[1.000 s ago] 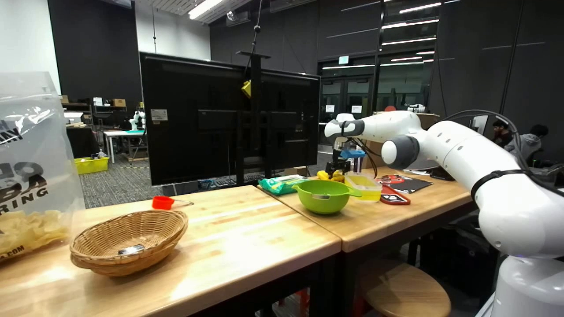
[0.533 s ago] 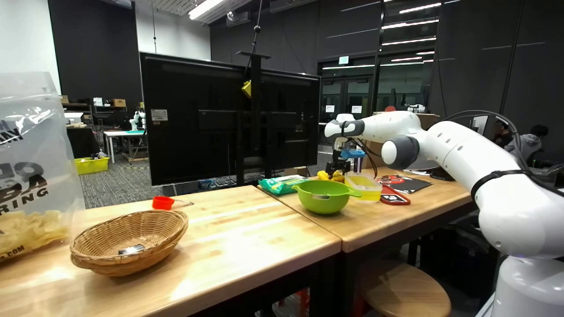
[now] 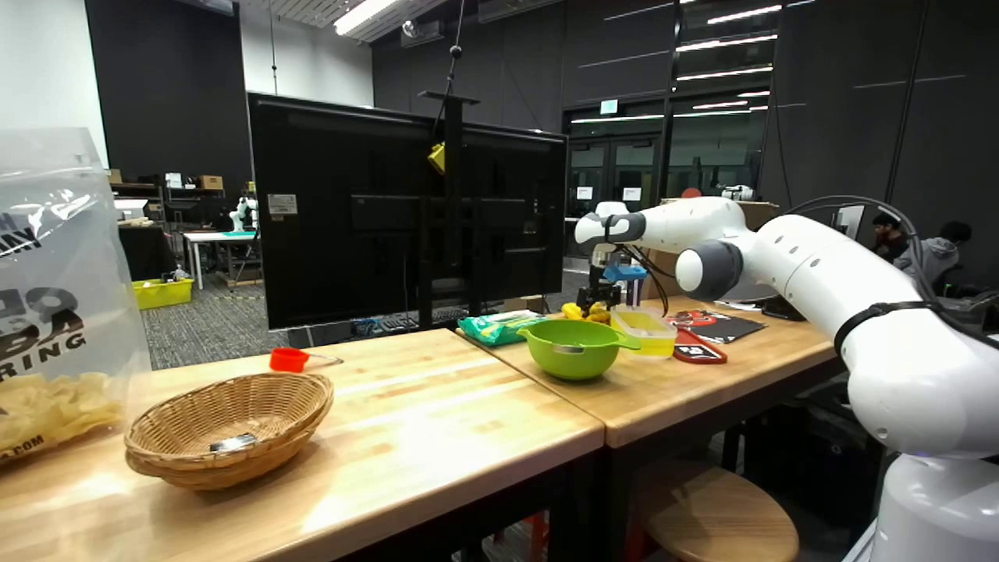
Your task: Put the yellow cloth in the yellow bowl
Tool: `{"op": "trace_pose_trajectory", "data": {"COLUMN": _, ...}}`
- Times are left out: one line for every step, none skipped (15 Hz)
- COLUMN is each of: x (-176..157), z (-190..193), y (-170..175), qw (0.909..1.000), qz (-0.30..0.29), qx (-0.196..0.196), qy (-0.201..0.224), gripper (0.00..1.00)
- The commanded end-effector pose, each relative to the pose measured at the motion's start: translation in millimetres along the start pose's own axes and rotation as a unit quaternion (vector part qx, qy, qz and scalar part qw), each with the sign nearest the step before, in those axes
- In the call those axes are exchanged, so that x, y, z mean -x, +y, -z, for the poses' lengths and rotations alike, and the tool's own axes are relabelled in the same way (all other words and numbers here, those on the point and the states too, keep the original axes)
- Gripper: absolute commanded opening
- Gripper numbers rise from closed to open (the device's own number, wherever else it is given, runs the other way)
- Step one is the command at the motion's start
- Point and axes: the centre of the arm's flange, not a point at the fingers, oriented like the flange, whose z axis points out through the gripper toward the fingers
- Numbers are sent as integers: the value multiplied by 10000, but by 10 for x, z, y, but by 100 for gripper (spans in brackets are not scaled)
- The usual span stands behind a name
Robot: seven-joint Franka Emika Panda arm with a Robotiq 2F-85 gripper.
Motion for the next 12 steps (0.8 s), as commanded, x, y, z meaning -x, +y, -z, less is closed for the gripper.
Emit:
{"op": "trace_pose_trajectory", "data": {"x": -2, "z": 2, "y": -3, "qw": 10000, "qz": -1, "qx": 3, "qy": 12, "gripper": 74}}
{"op": "trace_pose_trajectory", "data": {"x": -3, "z": 4, "y": -5, "qw": 10000, "qz": -1, "qx": 4, "qy": 11, "gripper": 69}}
{"op": "trace_pose_trajectory", "data": {"x": -5, "z": 10, "y": -7, "qw": 10000, "qz": 5, "qx": -5, "qy": 19, "gripper": 62}}
{"op": "trace_pose_trajectory", "data": {"x": -6, "z": 19, "y": -11, "qw": 10000, "qz": 19, "qx": -5, "qy": 22, "gripper": 55}}
{"op": "trace_pose_trajectory", "data": {"x": -7, "z": 32, "y": -13, "qw": 10000, "qz": 16, "qx": -12, "qy": 28, "gripper": 46}}
{"op": "trace_pose_trajectory", "data": {"x": -7, "z": 43, "y": -15, "qw": 10000, "qz": 17, "qx": 13, "qy": 28, "gripper": 40}}
{"op": "trace_pose_trajectory", "data": {"x": -6, "z": 54, "y": -13, "qw": 10000, "qz": 19, "qx": 26, "qy": 30, "gripper": 31}}
{"op": "trace_pose_trajectory", "data": {"x": -8, "z": 62, "y": -14, "qw": 10000, "qz": 21, "qx": 34, "qy": 43, "gripper": 24}}
{"op": "trace_pose_trajectory", "data": {"x": -11, "z": 71, "y": -14, "qw": 10000, "qz": 10, "qx": 47, "qy": 63, "gripper": 18}}
{"op": "trace_pose_trajectory", "data": {"x": -12, "z": 79, "y": -14, "qw": 9999, "qz": 9, "qx": 64, "qy": 83, "gripper": 10}}
{"op": "trace_pose_trajectory", "data": {"x": -15, "z": 85, "y": -12, "qw": 9999, "qz": 3, "qx": 91, "qy": 98, "gripper": 5}}
{"op": "trace_pose_trajectory", "data": {"x": -17, "z": 86, "y": -9, "qw": 9999, "qz": 0, "qx": 111, "qy": 107, "gripper": 3}}
